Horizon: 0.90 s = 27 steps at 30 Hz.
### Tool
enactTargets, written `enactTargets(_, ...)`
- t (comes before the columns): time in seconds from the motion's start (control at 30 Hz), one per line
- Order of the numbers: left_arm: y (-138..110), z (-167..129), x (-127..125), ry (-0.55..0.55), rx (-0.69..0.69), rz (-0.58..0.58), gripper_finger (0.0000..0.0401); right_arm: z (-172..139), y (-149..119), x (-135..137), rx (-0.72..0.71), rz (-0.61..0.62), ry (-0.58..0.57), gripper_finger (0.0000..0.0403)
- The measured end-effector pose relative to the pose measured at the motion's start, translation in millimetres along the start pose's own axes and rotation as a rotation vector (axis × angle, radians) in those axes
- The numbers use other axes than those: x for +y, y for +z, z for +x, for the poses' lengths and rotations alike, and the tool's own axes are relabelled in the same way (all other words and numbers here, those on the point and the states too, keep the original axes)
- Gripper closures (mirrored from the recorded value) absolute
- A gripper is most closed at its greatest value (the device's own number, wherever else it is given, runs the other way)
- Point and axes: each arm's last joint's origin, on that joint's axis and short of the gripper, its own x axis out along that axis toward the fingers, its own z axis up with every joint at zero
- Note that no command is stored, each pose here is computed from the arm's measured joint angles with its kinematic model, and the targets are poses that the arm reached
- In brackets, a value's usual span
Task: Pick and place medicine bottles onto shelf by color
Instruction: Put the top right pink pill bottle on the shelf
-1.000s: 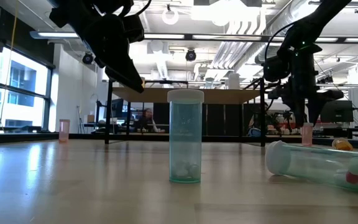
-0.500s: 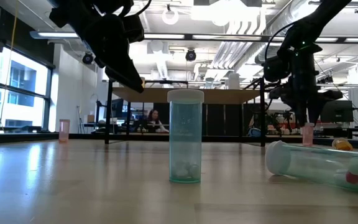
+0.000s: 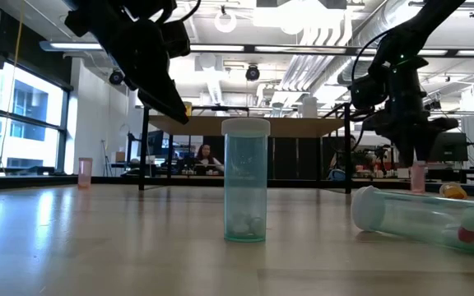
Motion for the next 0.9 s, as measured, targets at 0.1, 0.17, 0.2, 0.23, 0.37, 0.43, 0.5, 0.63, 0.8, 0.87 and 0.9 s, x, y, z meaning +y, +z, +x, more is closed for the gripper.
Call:
enactTargets(0.1, -0.1, 0.0, -0.6, -0.02, 0.002, 0.0, 0.0189, -0.3, -2.6, 3.1, 0.002, -0.023, -0.006, 0.0289)
enactTargets(0.17, -0.1, 0.0, -0.7, -0.02, 0.002, 0.001, 0.0189, -2.5, -5.5, 5.8, -0.006, -0.042, -0.003, 0.0289)
enactTargets(0.2, -0.1, 0.0, -0.7, -0.02, 0.002, 0.0, 0.0189, -4.3, -6.7, 7.1, -0.011, -0.049, -0.002, 0.0289)
enactTargets(0.23, -0.1, 0.0, -0.7, -0.02, 0.002, 0.0, 0.0189, -7.0, -7.9, 8.2, -0.021, -0.056, 0.003, 0.0289)
enactTargets(0.37, 0.0, 0.0, -0.6, -0.02, 0.002, 0.0, 0.0189, -22.9, -14.3, 12.6, -0.069, -0.067, 0.025, 0.0289)
enactTargets(0.43, 0.0, 0.0, -0.6, -0.02, 0.002, 0.0, 0.0189, -32.5, -18.6, 13.2, -0.09, -0.07, 0.036, 0.0289)
enactTargets(0.5, 0.0, 0.0, -0.7, -0.02, 0.002, -0.004, 0.0189, -42.4, -21.8, 13.2, -0.121, -0.071, 0.044, 0.0289)
enactTargets(0.63, 0.0, 0.0, -0.6, -0.02, 0.002, -0.007, 0.0189, -62.4, -29.0, 9.9, -0.174, -0.051, 0.025, 0.0289)
enactTargets(0.8, 0.0, 0.0, -0.6, -0.02, 0.001, -0.007, 0.0189, -90.6, -37.8, 6.6, -0.23, -0.05, 0.022, 0.0289)
enactTargets(0.87, 0.1, -0.1, -0.6, -0.02, 0.001, -0.005, 0.0189, -103.1, -40.9, 6.0, -0.264, -0.051, 0.04, 0.0289)
enactTargets(0.9, 0.1, 0.0, -0.6, -0.019, 0.001, 0.0, 0.0189, -109.4, -42.6, 5.7, -0.283, -0.052, 0.05, 0.0289)
